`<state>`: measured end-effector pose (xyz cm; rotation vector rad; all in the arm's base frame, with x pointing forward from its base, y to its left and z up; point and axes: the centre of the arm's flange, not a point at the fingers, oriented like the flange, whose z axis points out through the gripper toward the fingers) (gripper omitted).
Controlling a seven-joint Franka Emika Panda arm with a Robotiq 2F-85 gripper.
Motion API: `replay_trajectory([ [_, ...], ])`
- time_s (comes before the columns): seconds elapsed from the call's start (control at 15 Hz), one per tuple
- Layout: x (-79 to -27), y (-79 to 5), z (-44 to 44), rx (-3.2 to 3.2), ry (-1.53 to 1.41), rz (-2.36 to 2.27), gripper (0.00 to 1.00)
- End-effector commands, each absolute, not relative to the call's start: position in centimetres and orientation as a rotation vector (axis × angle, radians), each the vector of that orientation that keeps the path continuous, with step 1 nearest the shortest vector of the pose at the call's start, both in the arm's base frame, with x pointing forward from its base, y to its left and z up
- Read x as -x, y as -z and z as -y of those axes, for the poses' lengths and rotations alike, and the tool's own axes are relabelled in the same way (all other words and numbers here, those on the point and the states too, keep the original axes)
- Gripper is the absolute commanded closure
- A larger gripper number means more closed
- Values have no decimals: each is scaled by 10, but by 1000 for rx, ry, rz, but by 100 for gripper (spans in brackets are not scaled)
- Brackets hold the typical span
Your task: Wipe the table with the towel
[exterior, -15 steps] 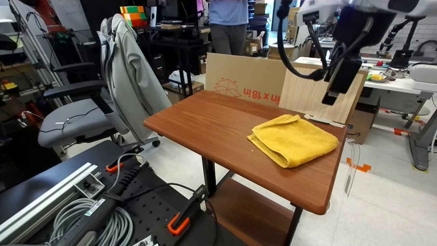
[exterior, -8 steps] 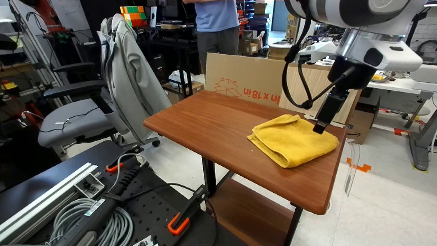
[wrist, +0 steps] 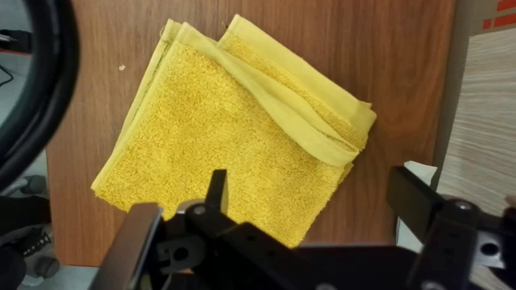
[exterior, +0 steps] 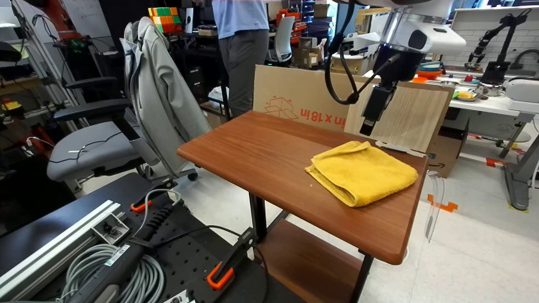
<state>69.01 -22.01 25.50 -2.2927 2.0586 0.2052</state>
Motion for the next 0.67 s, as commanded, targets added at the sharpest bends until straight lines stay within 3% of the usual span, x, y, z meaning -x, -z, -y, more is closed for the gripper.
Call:
replay_trajectory([
  [0.0,-656,-265,216,2344,-53,-2035,0],
  [0.07,-653,-267,219,2340,-7,-2036,0],
  [0.13,-683,-257,221,2328,-85,-2049,0],
  [0.6,-678,-243,216,2341,-49,-2072,0],
])
